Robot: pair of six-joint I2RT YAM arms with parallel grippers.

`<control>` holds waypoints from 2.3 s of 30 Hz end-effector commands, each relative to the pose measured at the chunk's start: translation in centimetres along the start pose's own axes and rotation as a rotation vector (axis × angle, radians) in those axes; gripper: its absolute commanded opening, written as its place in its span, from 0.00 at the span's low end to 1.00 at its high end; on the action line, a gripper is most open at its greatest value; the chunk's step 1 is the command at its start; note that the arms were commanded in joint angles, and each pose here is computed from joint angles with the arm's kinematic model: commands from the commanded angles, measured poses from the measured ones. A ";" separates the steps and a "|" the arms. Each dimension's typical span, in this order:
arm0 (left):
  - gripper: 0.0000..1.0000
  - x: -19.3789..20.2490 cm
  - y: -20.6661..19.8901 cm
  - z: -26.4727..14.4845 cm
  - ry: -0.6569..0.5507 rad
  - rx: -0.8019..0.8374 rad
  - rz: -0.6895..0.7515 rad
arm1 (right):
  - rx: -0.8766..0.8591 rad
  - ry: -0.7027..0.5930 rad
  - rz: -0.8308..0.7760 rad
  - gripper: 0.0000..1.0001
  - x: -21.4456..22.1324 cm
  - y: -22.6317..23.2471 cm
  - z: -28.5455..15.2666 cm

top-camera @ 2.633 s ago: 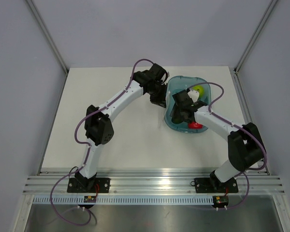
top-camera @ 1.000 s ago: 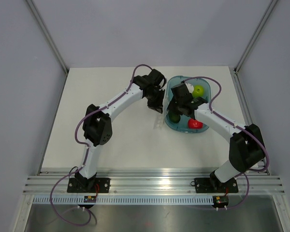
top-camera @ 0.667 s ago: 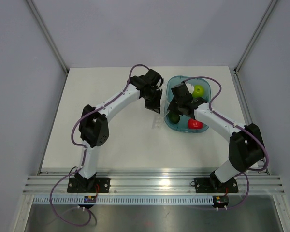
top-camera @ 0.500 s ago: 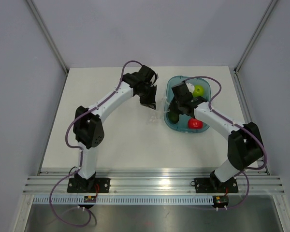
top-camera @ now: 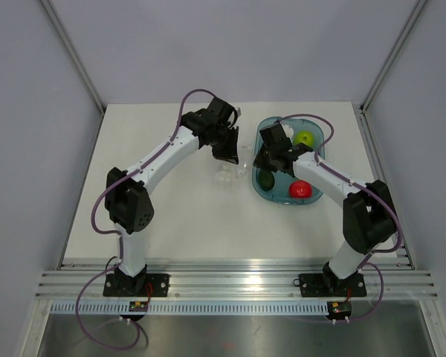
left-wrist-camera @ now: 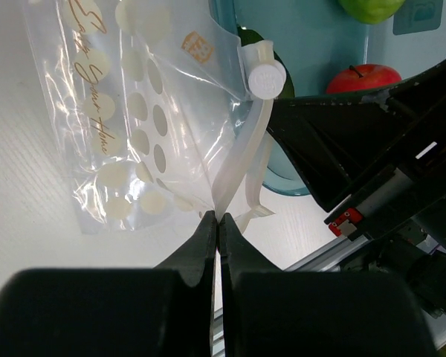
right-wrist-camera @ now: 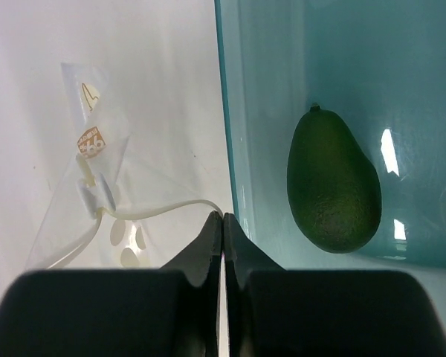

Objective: Place the food in the zip-top bag and seal the zipper
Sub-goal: Open the zipper of the food storage bag, then pick up the fake fruit from the bin.

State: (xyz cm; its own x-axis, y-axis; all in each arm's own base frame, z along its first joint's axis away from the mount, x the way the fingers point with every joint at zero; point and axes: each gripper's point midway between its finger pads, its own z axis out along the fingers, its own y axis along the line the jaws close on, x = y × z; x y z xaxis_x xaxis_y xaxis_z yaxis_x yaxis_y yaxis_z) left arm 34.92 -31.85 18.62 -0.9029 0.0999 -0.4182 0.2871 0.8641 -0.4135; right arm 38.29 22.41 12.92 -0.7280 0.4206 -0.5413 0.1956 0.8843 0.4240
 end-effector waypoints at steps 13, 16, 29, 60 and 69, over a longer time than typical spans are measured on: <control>0.00 -0.5 0.2 0.3 -0.080 -0.100 0.038 | -0.078 -0.033 -0.003 0.58 -2.0 1.9 -1.8; 0.00 -0.4 0.5 0.6 -0.071 -0.114 0.040 | -0.085 -0.049 -0.005 0.65 -2.2 1.9 -2.9; 0.00 -0.3 0.5 1.5 -0.035 -0.137 0.055 | -0.111 -0.040 -0.021 0.70 -1.4 0.9 -5.7; 0.00 0.4 1.0 2.3 -0.028 -0.210 0.076 | 0.051 0.141 -0.140 0.46 1.3 -5.9 1.8; 0.00 -0.3 0.6 2.4 -0.029 -0.225 0.096 | -0.001 0.010 -0.142 0.34 -1.3 -5.1 -3.5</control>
State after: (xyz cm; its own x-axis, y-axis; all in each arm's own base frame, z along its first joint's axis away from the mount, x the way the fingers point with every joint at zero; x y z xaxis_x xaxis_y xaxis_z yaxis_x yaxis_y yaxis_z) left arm 35.18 -32.12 15.04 -0.8915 0.1696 -0.4200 0.2718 0.9421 -0.1965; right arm 35.65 17.00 10.29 -0.8176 0.2815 -0.5022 0.1259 0.9386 0.3212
